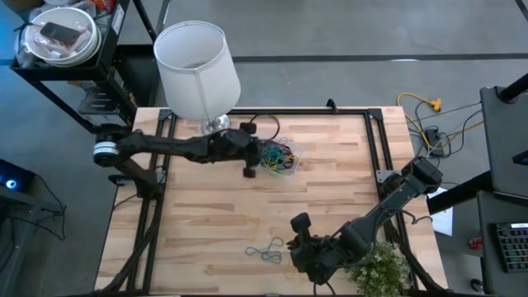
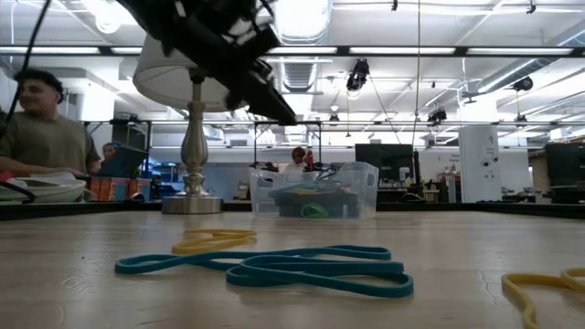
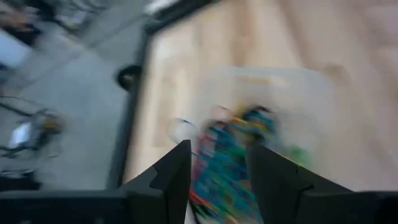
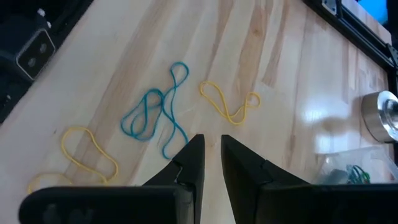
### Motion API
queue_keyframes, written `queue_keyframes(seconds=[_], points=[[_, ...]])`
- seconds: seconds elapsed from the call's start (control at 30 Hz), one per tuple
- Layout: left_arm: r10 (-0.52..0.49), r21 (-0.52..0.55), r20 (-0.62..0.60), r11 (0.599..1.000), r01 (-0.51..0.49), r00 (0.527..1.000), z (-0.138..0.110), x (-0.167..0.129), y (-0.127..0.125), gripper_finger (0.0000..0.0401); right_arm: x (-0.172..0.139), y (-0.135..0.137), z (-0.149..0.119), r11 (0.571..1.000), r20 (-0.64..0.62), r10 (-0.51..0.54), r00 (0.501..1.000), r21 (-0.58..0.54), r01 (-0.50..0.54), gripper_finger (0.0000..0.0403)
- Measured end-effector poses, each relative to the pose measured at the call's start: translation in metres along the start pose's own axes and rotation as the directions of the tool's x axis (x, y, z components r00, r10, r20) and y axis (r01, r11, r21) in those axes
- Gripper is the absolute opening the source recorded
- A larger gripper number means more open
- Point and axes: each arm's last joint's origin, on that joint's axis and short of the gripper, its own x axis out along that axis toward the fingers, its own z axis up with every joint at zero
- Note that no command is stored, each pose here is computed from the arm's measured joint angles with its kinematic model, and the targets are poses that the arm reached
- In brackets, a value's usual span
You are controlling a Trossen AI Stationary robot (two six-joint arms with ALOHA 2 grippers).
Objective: Pick and place rubber bands into bin
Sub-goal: Put the blue rubber bands into the bin
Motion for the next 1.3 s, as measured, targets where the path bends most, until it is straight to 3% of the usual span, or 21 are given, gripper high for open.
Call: queue_keyframes(seconds=[0.13, 0.27, 0.47, 0.63, 0.83, 1.3], points=[[-0.144, -0.003, -0.028, 0.99, 0.144, 0.989, 0.002, -0.034, -0.021, 0.0137, 0.01, 0.001, -0.003, 1.0, 0.039, 0.0, 0.999, 0.025, -0.001, 0.0047], [-0.313, -0.017, 0.014, 0.95, 0.313, 0.95, -0.002, -0.068, -0.048, 0.0137, 0.028, 0.004, -0.009, 0.999, 0.108, 0.032, 0.994, 0.007, -0.033, 0.0047], [-0.44, 0.053, 0.093, 0.898, 0.437, 0.893, -0.022, -0.105, -0.088, 0.0137, 0.059, 0.003, -0.014, 0.955, 0.257, 0.295, 0.92, -0.051, -0.292, 0.0047], [-0.471, 0.082, 0.203, 0.882, 0.464, 0.859, -0.038, -0.122, -0.105, 0.0137, 0.08, -0.011, -0.026, 0.944, 0.219, 0.313, 0.924, 0.04, -0.329, 0.0047], [-0.465, 0.086, 0.274, 0.884, 0.46, 0.842, -0.04, -0.139, -0.102, 0.0137, 0.094, -0.029, -0.038, 0.947, 0.184, 0.282, 0.941, 0.101, -0.304, 0.0047], [-0.473, 0.096, 0.304, 0.879, 0.467, 0.827, -0.043, -0.147, -0.103, 0.0137, 0.112, -0.028, -0.067, 0.928, 0.304, 0.285, 0.909, 0.151, -0.341, 0.0047]])
